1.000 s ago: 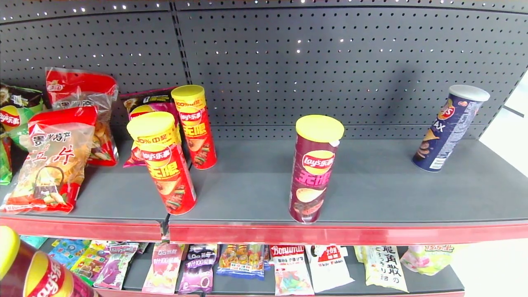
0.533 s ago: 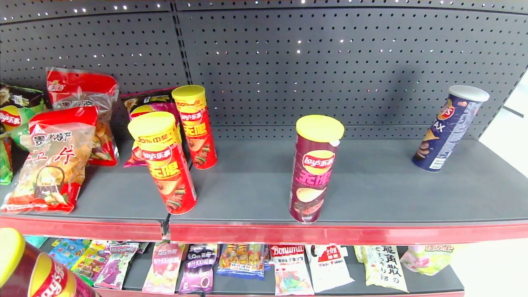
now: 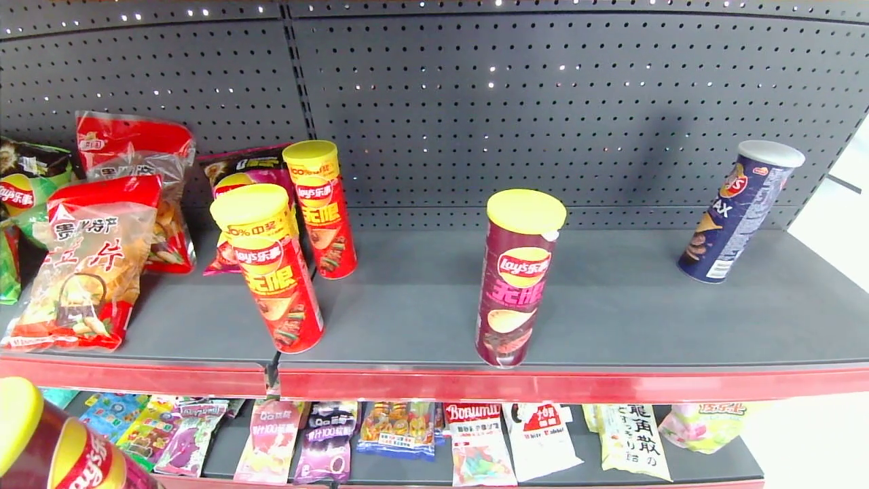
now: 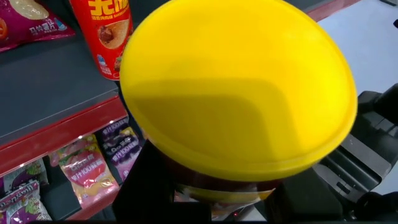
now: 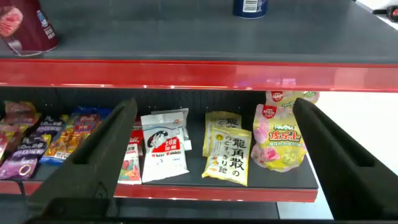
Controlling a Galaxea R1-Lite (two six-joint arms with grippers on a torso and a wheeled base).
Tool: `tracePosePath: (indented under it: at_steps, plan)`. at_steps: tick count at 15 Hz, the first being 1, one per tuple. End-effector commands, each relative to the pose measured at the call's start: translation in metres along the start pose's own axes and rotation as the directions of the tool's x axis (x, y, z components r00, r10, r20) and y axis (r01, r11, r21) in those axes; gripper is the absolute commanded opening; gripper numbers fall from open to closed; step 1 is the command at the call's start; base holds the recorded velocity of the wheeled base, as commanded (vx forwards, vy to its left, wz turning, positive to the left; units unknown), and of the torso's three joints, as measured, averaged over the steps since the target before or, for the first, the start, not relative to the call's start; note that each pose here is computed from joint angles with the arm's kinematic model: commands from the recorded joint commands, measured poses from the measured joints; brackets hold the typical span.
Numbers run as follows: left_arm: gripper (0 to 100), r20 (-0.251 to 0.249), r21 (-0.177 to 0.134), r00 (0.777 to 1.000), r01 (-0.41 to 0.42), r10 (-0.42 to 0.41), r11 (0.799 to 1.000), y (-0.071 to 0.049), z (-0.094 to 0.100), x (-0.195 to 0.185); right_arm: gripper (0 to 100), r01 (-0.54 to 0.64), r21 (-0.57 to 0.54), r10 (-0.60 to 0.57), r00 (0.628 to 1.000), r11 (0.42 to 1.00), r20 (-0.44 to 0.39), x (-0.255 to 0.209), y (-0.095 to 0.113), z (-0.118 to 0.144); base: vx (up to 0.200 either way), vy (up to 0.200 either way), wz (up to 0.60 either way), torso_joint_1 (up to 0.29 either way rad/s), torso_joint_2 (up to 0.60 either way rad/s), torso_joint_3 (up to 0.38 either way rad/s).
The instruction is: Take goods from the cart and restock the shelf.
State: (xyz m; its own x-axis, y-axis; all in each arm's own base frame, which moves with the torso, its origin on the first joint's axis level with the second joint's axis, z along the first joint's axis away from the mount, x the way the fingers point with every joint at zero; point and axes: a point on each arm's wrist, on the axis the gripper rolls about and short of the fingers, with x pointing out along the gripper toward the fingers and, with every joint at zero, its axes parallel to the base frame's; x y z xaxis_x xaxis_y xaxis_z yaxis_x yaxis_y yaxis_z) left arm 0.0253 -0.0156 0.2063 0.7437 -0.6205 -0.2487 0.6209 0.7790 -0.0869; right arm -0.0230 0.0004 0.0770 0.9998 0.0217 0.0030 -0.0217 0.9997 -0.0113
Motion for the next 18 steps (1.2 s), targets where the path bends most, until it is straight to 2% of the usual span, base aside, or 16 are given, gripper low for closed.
tracePosePath:
  at_steps: [1, 6, 13, 18]
  plan:
    - [0, 0.008, 0.004, 1.0, 0.001, -0.001, 1.0, -0.0013, -0.0012, -0.0022, 100, -0.017, 0.001, 0.017, 1.0, 1.0, -0.003, 0.0001, 0.0003, -0.0013, 0.0, 0.0, 0.0, 0.0, 0.0, 0.0]
    - [0, 0.0, 0.001, 1.0, 0.003, -0.003, 1.0, -0.0014, -0.0065, -0.0019, 100, -0.014, 0.002, 0.014, 1.0, 1.0, -0.001, 0.0001, 0.0003, -0.0011, 0.0, 0.0, 0.0, 0.0, 0.0, 0.0]
    - [0, -0.002, -0.002, 1.0, 0.008, -0.008, 1.0, -0.001, -0.0055, -0.0011, 100, -0.018, -0.001, 0.018, 1.0, 1.0, -0.001, 0.0001, 0.0004, -0.0011, 0.0, 0.0, -0.6, 0.004, 0.0, 0.002]
    - [0, -0.015, -0.009, 1.0, 0.002, -0.002, 1.0, 0.0013, -0.0015, 0.0027, 100, -0.017, 0.001, 0.017, 1.0, 1.0, -0.001, 0.0001, 0.0004, -0.0011, 0.0, 0.0, 0.0, 0.0, 0.0, 0.0]
